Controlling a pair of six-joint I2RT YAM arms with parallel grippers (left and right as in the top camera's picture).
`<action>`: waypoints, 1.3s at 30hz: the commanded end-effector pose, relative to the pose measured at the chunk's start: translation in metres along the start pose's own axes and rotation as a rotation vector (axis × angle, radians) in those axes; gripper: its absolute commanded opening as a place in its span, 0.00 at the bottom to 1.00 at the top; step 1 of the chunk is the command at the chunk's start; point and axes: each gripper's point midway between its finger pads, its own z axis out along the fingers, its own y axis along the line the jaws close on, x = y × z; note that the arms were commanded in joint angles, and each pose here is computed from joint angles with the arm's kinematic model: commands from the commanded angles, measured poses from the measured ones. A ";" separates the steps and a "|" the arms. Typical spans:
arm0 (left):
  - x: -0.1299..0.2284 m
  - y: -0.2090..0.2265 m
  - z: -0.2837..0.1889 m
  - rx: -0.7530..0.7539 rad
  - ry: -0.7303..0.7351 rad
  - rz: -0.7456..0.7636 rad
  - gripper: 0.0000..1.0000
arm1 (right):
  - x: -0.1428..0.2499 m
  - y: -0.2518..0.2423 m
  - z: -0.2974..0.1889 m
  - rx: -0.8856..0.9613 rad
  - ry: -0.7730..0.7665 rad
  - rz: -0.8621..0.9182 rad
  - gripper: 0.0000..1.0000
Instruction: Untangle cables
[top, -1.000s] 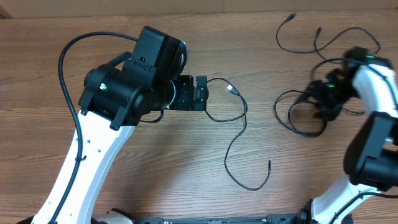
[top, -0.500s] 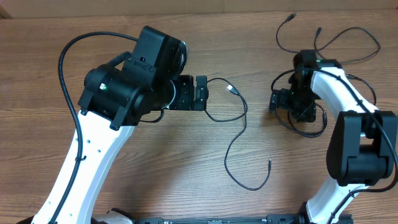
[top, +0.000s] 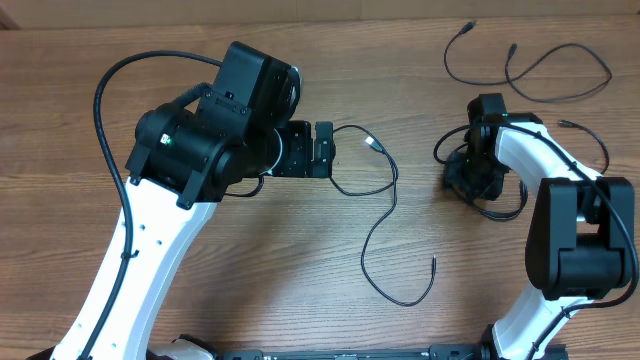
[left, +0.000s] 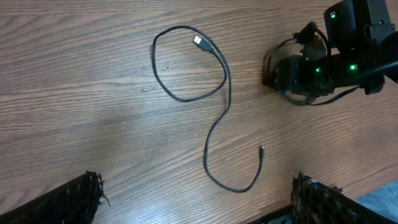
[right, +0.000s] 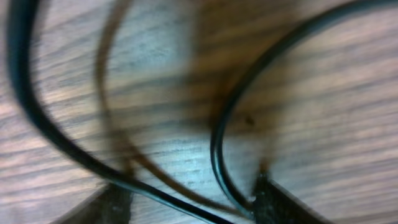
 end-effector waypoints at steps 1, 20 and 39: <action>-0.001 0.001 -0.007 0.001 -0.021 -0.015 0.99 | -0.003 0.003 0.007 -0.012 -0.022 0.072 0.41; -0.001 0.001 -0.007 0.001 -0.021 -0.015 1.00 | -0.105 0.020 -0.035 -0.147 -0.388 0.158 0.08; -0.001 0.001 -0.007 0.001 -0.021 -0.015 0.99 | -0.183 0.010 -0.129 -0.268 -0.638 0.235 0.05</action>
